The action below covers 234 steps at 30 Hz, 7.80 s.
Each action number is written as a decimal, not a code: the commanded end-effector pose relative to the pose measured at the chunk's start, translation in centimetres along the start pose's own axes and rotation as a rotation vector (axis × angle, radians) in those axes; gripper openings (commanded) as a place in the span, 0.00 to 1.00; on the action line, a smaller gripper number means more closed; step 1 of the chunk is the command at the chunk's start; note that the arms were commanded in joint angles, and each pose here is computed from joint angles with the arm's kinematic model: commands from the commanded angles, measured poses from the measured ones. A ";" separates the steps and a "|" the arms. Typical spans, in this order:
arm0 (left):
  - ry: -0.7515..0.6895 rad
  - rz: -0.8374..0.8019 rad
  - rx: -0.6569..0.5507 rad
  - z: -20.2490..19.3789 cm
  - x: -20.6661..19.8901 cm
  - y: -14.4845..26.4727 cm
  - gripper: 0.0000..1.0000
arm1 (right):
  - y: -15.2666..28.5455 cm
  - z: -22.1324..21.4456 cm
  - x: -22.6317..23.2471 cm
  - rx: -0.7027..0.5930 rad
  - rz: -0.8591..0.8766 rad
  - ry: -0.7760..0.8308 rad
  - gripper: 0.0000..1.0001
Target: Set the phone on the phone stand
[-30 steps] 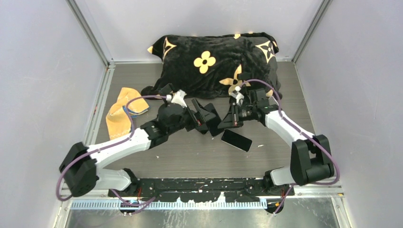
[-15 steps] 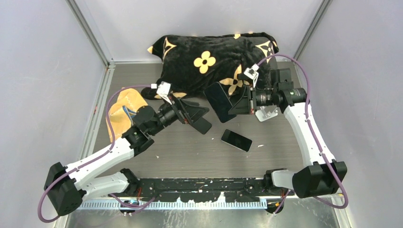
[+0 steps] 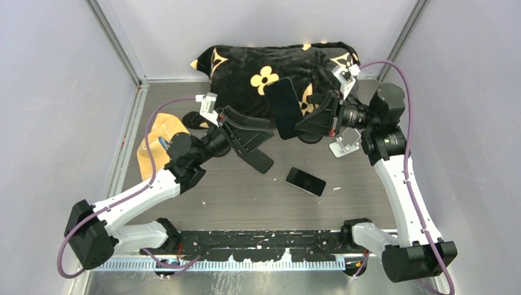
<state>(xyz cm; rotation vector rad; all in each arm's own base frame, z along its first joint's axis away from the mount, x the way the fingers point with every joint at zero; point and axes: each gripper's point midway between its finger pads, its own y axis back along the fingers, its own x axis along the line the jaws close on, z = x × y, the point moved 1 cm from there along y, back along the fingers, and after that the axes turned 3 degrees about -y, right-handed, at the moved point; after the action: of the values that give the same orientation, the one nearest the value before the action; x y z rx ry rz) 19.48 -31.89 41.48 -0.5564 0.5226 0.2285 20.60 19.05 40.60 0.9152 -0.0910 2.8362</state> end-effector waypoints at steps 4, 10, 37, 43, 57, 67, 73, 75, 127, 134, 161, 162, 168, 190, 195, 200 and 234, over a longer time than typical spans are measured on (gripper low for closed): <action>0.023 -0.218 -0.039 1.8 -4.5 -2.4 0.58 | -0.1 4.3 5.9 -0.139 0.152 0.096 0.01; 0.011 -0.230 -0.059 1.9 -4.8 -3.3 0.57 | -0.4 3.8 5.7 -0.136 0.158 0.076 0.01; -0.215 -0.139 0.072 -0.4 -3.1 -1.1 0.01 | -0.5 -1.3 2.9 -0.013 0.109 0.029 0.57; -0.248 -0.128 0.119 -0.9 -3.1 -0.5 0.01 | -1.0 -3.5 2.4 0.098 0.074 0.071 0.49; -0.198 -0.130 0.123 0.3 -3.5 0.2 0.56 | -1.3 -4.3 2.6 0.130 0.100 0.120 0.01; -0.128 -0.210 0.113 -0.2 -3.9 -0.8 0.44 | -1.6 -4.0 3.0 0.131 0.111 0.125 0.01; -0.100 -0.238 0.125 -0.8 -3.8 -1.1 0.04 | -1.7 -3.9 2.7 0.126 0.098 0.125 0.02; -0.104 -0.244 0.130 -0.9 -3.9 -1.0 0.01 | -1.7 -3.9 2.6 0.127 0.094 0.117 0.07; -0.234 -0.211 0.388 -4.5 -2.7 1.7 0.01 | -3.7 -4.1 3.1 0.193 0.128 0.169 0.10; -0.229 -0.059 0.395 -4.2 -0.4 2.4 0.39 | -3.3 -2.6 2.5 0.141 0.080 0.129 0.01; -0.316 1.642 0.373 7.2 20.3 18.4 0.55 | 0.9 -2.7 -4.8 0.002 -0.199 0.036 0.01; -0.314 1.659 0.387 7.1 20.7 18.3 0.53 | 0.9 -2.7 -4.8 0.001 -0.197 0.037 0.01; -0.288 1.706 0.440 6.8 22.4 17.2 0.48 | 0.9 -2.7 -4.8 -0.002 -0.195 0.030 0.01; -0.211 1.677 0.484 4.3 22.9 17.7 0.30 | 0.7 -2.2 -4.9 -0.011 -0.186 0.022 0.01; -0.242 1.621 0.496 4.4 22.9 17.0 0.08 | 0.7 -2.3 -4.8 -0.010 -0.183 0.022 0.01; -0.290 1.430 0.557 4.2 21.3 15.5 0.00 | 0.7 -2.2 -4.5 -0.008 -0.175 0.031 0.01; -0.477 0.445 0.843 -4.7 7.9 9.6 0.01 | -7.3 -6.2 3.2 0.255 0.320 0.536 0.01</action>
<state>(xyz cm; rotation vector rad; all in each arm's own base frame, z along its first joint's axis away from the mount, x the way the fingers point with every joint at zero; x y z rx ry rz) 20.82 -23.46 25.24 0.6463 0.3636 0.5962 16.80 26.31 35.04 0.5049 0.3010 3.2160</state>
